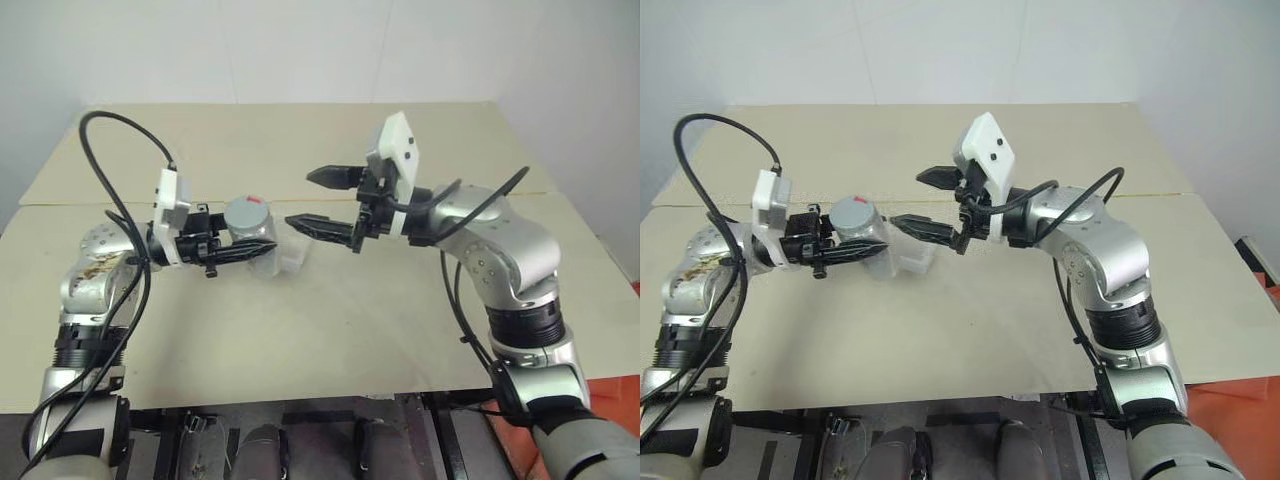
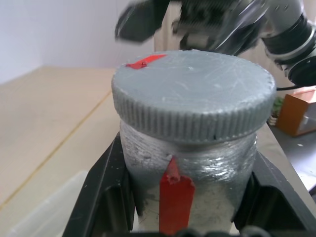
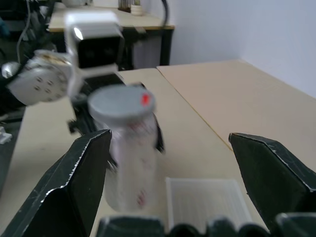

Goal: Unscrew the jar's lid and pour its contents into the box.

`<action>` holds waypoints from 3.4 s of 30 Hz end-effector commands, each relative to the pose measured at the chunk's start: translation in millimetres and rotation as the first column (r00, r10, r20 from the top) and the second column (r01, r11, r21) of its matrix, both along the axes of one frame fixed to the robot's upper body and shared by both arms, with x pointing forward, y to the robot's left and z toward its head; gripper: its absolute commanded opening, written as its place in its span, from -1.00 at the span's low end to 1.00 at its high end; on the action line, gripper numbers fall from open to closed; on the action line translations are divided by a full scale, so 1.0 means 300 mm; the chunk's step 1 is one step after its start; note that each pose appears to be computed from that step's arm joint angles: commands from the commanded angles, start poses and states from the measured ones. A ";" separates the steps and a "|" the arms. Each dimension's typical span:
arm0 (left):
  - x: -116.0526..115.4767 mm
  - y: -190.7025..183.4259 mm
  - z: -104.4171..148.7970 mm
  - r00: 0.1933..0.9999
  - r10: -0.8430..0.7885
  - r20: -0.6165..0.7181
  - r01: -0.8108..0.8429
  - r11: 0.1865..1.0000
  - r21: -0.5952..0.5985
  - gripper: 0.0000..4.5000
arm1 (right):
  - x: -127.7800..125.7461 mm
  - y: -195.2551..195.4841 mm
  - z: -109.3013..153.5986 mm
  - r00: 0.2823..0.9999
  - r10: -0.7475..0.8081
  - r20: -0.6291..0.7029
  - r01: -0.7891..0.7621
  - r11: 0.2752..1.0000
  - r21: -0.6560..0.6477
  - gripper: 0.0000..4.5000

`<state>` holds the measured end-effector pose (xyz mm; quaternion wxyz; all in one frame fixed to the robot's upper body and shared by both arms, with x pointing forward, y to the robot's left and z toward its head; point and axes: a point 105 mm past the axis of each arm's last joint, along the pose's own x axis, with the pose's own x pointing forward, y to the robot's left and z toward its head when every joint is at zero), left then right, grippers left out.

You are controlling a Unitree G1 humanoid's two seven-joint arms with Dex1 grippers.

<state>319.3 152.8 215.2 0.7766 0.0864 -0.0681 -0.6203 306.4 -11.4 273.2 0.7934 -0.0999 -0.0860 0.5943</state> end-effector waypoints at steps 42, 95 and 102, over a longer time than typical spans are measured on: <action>-0.016 0.008 0.062 0.995 -0.067 0.079 0.064 0.997 0.043 -0.10 | 0.079 0.042 0.003 0.997 -0.070 0.024 0.071 0.997 -0.041 0.97; -0.014 -0.043 0.033 0.985 -0.149 0.088 0.144 0.988 0.057 -0.10 | -0.056 0.145 0.004 0.995 0.096 0.014 -0.094 0.992 -0.084 0.97; -0.011 -0.046 0.033 0.985 -0.146 0.091 0.142 0.988 0.054 -0.10 | -0.054 0.148 0.003 0.995 0.102 0.009 -0.100 0.990 -0.099 0.97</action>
